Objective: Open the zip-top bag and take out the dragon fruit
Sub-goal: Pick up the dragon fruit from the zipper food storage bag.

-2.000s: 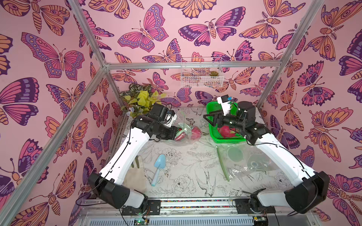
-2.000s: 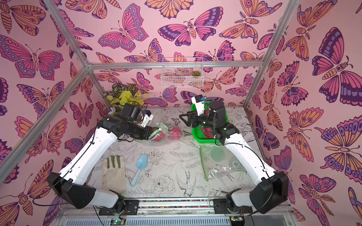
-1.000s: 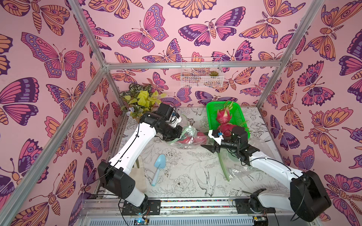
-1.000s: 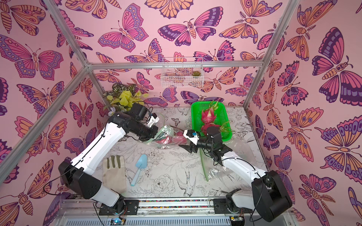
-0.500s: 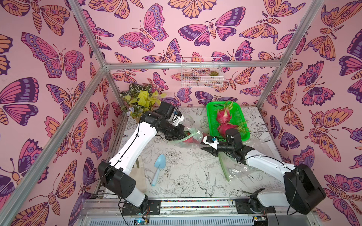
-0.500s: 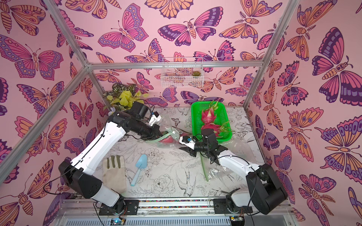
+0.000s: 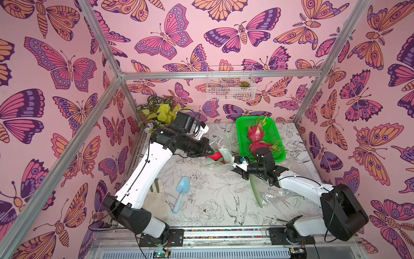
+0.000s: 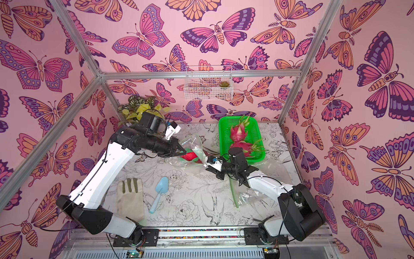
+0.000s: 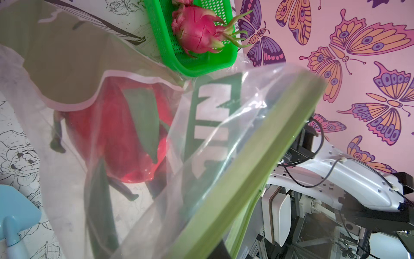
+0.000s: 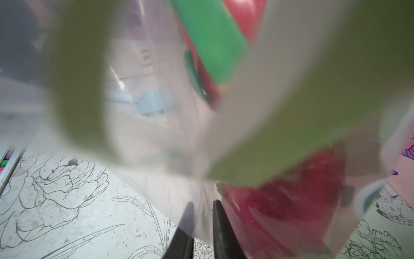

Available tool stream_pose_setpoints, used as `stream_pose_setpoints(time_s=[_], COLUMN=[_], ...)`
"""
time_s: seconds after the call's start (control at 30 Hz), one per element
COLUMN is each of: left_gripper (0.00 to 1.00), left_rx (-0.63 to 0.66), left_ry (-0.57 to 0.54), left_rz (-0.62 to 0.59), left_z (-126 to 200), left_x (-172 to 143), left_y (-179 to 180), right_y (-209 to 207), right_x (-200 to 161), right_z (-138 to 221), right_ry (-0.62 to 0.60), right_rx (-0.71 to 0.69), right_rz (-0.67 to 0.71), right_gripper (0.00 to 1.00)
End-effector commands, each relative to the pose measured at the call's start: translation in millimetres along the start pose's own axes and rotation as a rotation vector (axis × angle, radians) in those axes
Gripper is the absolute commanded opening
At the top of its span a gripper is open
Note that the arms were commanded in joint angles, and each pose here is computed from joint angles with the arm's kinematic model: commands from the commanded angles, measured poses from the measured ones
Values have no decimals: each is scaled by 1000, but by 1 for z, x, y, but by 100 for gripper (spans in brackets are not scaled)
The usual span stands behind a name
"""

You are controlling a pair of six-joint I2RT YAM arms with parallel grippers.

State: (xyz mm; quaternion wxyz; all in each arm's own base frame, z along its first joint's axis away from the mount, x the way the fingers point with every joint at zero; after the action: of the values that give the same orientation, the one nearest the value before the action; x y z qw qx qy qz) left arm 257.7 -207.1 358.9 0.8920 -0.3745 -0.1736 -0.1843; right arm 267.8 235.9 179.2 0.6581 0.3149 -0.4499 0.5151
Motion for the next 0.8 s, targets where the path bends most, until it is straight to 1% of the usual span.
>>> stream_pose_setpoints(time_s=[0.0, 0.1, 0.13, 0.2, 0.23, 0.27, 0.33, 0.4, 0.43, 0.5, 0.63, 0.77], left_gripper=[0, 0, 0, 0, 0, 0, 0, 0, 0, 0, 0, 0], left_rx=[-84, -132, -132, -88, -103, -110, -102, -87, -88, -63, -42, -40], left_ry=[-140, -146, -154, -168, -159, -152, -144, -130, -125, -111, -58, -54], left_rz=[-99, -105, -108, -92, -87, -70, -22, -6, -14, -43, -57, -79], left_z=[33, 37, 39, 38, 34, 31, 19, 11, 9, 8, 3, 1], left_x=[13, 12, 11, 10, 9, 8, 7, 4, 3, 0, -4, -3], left_y=[-31, -38, -38, -31, -30, -27, -18, -14, -13, -9, 0, -2], right_y=[-3, -3, -4, -4, -3, -3, -3, -3, -2, 1, 6, 8], right_x=[-2, -4, -4, -3, 0, 2, 12, 23, 28, 38, 60, 81], right_z=[-2, -3, -3, -2, -1, 0, 5, 14, 20, 32, 55, 68], right_ry=[36, 43, 43, 39, 32, 24, 8, -1, -11, -31, -101, -147], right_rx=[-9, -14, -14, -16, -15, -15, -25, -44, -52, -63, -91, -92], right_rz=[-14, -21, -22, -30, -36, -38, -57, -77, -80, -81, -95, -127], right_gripper=[17, 17, 17, 18, 20, 22, 33, 43, 45, 49, 51, 54])
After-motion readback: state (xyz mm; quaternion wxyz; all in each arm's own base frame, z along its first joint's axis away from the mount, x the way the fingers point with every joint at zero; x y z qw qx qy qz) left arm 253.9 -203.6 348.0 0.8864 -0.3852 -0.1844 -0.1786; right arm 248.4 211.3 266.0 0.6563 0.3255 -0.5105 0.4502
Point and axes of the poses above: each gripper's point midway between its finger pads, its own z axis back along the fingers, its own y axis along the line the jaws close on, x = y × z, the point moved 5 cm from there along z, back along the fingers, and after that the axes turned 9 degrees about -z, right-handed, at the moved point
